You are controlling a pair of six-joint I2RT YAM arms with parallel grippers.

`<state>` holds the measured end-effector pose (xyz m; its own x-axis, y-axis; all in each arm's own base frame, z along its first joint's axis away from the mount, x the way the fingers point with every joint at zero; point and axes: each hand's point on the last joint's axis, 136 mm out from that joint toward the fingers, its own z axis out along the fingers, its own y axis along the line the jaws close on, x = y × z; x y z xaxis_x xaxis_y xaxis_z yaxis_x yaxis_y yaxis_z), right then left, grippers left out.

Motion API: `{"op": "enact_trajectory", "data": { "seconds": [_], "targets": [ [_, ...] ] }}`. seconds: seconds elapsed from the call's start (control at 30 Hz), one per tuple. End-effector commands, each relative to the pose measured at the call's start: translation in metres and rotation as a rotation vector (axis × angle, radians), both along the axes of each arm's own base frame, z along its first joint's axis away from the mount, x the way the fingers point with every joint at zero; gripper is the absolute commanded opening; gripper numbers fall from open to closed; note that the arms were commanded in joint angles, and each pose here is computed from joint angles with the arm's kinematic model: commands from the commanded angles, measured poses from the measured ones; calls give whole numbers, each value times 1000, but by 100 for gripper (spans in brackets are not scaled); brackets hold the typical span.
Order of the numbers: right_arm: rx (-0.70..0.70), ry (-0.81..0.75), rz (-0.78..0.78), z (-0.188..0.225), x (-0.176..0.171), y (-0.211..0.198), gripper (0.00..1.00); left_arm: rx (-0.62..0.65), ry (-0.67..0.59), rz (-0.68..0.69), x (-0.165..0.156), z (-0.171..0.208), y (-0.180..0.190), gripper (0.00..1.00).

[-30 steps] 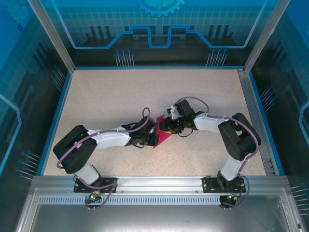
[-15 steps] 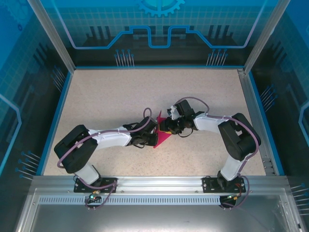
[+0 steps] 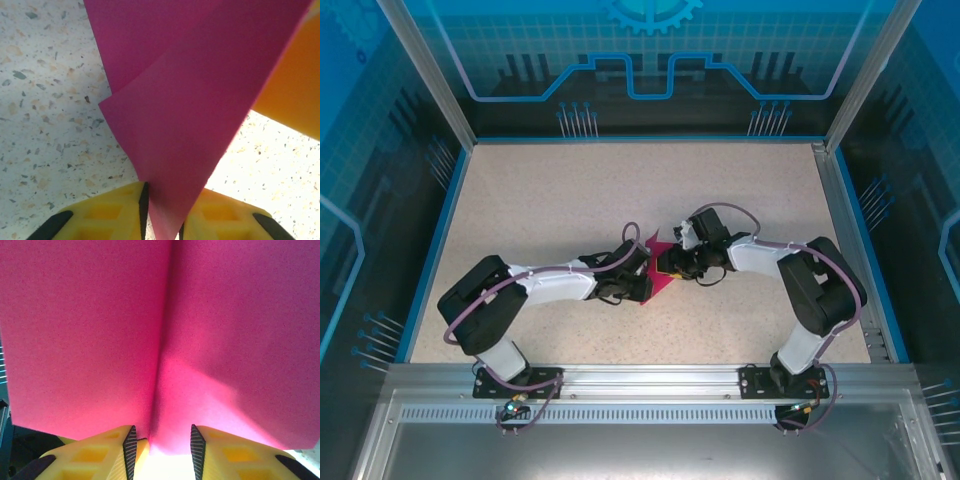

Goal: Fold a paper plane with a square sheet of paper (pick it up from the middle)
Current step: Fourth fold the wing at the center of the table.

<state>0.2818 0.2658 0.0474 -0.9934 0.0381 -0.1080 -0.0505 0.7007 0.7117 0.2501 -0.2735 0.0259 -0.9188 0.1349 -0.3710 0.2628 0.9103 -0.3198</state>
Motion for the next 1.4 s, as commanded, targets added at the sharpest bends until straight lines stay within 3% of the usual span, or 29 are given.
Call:
{"op": "enact_trajectory", "data": {
  "seconds": [0.0, 0.33, 0.87, 1.07, 1.37],
  "targets": [
    [2, -5, 12, 2, -2, -2, 37, -4, -39, -21, 2, 18, -7, 27],
    [-2, -2, 16, 1, -4, -4, 37, 28, -60, -15, 0, 19, -8, 24],
    [-14, -8, 4, 5, -7, -11, 37, 58, -51, -40, 1, 10, -9, 7],
    [-9, -25, -12, 13, -5, -16, 37, 19, -22, -70, -3, 2, -18, 4],
    [42, -37, 2, 21, -1, -8, 33, -141, 70, -48, -4, -2, -19, 4]
  ]
}}
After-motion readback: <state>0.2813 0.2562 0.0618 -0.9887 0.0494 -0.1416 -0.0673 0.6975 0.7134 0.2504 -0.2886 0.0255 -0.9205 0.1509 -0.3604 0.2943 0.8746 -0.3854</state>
